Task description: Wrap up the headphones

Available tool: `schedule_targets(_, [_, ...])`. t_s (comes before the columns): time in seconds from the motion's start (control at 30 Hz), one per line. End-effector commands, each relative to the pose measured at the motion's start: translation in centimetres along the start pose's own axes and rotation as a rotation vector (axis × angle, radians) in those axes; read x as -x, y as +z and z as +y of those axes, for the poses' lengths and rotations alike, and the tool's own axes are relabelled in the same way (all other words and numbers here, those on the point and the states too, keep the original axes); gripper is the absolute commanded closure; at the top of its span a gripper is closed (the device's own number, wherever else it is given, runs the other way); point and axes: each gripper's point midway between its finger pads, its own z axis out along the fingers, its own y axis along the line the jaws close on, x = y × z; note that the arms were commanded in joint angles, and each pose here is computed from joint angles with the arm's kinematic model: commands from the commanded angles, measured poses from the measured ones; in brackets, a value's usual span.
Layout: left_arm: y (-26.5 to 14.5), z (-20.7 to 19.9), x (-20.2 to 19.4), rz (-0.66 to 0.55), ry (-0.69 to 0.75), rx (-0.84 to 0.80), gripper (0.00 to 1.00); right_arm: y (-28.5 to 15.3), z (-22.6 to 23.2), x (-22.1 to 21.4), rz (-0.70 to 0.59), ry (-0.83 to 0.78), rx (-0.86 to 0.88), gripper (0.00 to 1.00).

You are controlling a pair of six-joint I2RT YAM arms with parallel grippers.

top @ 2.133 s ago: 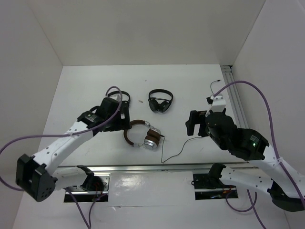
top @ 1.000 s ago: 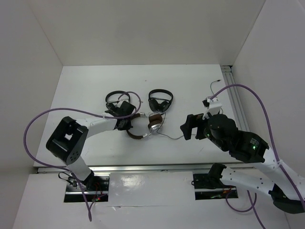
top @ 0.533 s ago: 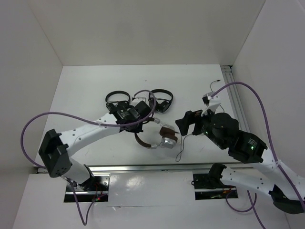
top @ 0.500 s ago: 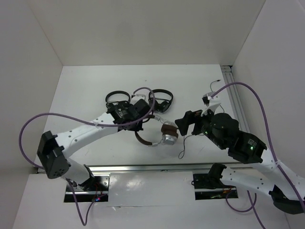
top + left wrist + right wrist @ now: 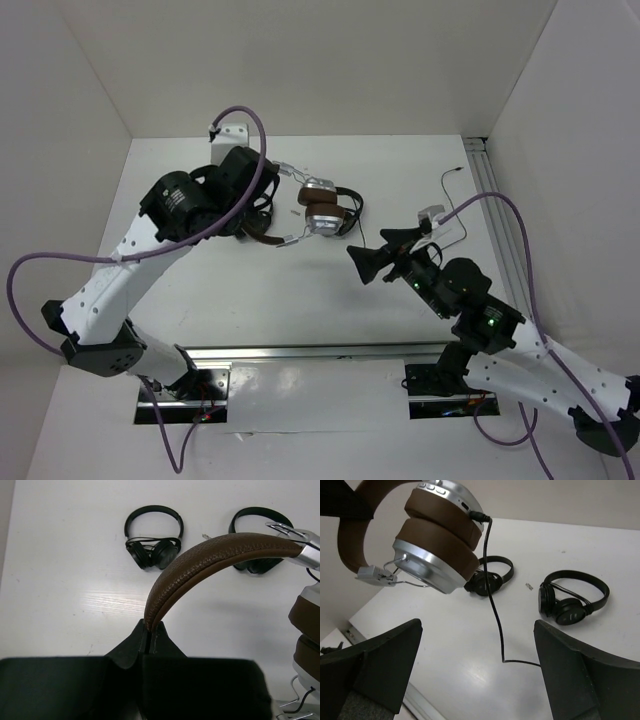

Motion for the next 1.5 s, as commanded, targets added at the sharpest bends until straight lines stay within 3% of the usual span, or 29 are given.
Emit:
schedule_targets(0.0, [-0.6,2.0,2.3,-0.052,-0.003,0.050,1.00,2.6,1.1,1.2,-0.110,-0.009,0.029,0.00])
schedule_targets(0.07, [-0.7,2.6,3.4,-0.071,-0.022,0.058,1.00,3.7,1.2,0.3,-0.089,-0.016,0.023,0.02])
schedule_targets(0.23, [-1.1,4.6,5.3,-0.098,-0.050,0.065,1.00,6.7,1.0,-1.7,-0.062,-0.051,0.075,0.23])
schedule_targets(0.33, [-0.8,5.4,5.8,-0.106,-0.057,0.067,1.00,8.3,0.0,-2.5,-0.066,-0.058,0.088,0.30])
schedule_targets(0.43, [-1.1,6.4,6.1,-0.117,-0.081,0.054,1.00,9.2,-0.1,-2.3,-0.083,-0.029,0.144,0.60])
schedule_targets(0.5, [-1.8,7.1,6.3,-0.130,-0.104,0.047,1.00,9.2,-0.8,-2.9,-0.081,-0.015,0.183,0.68])
schedule_targets(0.7, [-2.1,7.8,6.8,-0.144,-0.134,0.020,1.00,10.6,-1.9,-4.5,-0.069,0.057,0.298,0.59])
schedule_targets(0.87, [-2.2,7.8,6.8,-0.143,-0.134,0.006,1.00,10.2,-1.0,-5.3,-0.077,0.056,0.387,0.36])
schedule_targets(1.0, [-1.9,7.6,6.9,-0.135,-0.137,-0.002,1.00,10.1,-0.2,-6.7,-0.032,0.052,0.453,0.30])
schedule_targets(1.23, [-1.9,7.4,7.4,-0.142,-0.148,-0.022,1.00,10.9,-1.5,-8.1,-0.008,0.017,0.402,0.30])
schedule_targets(1.47, [-2.2,8.2,8.0,-0.161,-0.176,-0.015,1.00,11.2,-3.2,-10.1,0.026,0.030,0.356,0.46])
